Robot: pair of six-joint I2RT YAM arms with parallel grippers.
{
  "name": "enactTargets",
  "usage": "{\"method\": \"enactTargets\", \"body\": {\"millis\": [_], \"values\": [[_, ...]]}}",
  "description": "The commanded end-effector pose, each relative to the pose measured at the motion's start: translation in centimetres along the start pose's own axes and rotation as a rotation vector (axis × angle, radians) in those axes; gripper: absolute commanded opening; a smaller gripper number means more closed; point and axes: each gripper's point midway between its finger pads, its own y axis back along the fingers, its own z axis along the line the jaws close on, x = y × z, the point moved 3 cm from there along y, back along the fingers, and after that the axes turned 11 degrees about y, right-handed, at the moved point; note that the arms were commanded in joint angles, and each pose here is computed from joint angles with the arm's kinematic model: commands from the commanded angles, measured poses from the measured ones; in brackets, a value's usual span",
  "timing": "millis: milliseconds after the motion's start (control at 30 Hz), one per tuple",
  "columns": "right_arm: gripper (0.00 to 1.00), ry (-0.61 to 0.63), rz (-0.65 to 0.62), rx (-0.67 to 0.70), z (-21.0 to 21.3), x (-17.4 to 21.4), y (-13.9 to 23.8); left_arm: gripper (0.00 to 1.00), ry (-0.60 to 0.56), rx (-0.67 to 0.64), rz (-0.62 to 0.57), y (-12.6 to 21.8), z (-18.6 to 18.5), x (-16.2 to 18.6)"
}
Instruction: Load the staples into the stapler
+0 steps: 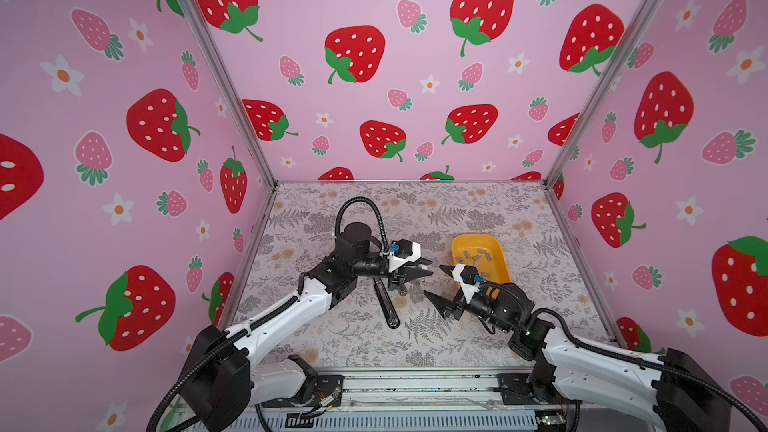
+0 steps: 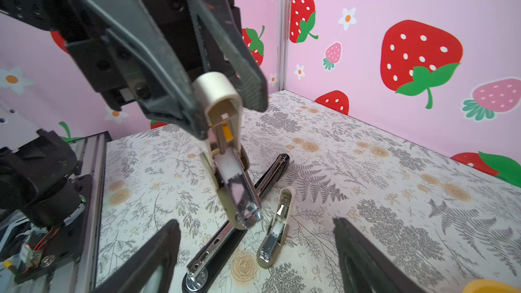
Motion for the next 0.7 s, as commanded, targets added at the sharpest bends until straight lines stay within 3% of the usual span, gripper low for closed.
{"method": "enactTargets", "body": {"millis": [0,333,667], "values": [[0.89,0.067,-0.049,-0.056,0.8,-1.5,-0.9,0.00,-0.022,0.067,-0.016,0.2,-1.1,-0.2],[0.82,0.079,-0.052,-0.126,2.0,-2.2,-3.1,0.00,-0.034,0.129,-0.012,0.1,-2.0,0.0],[0.62,0.071,-0.066,-0.152,2.3,-2.6,-3.8,0.00,-0.051,0.184,-0.017,0.3,-2.8,0.1]]}}
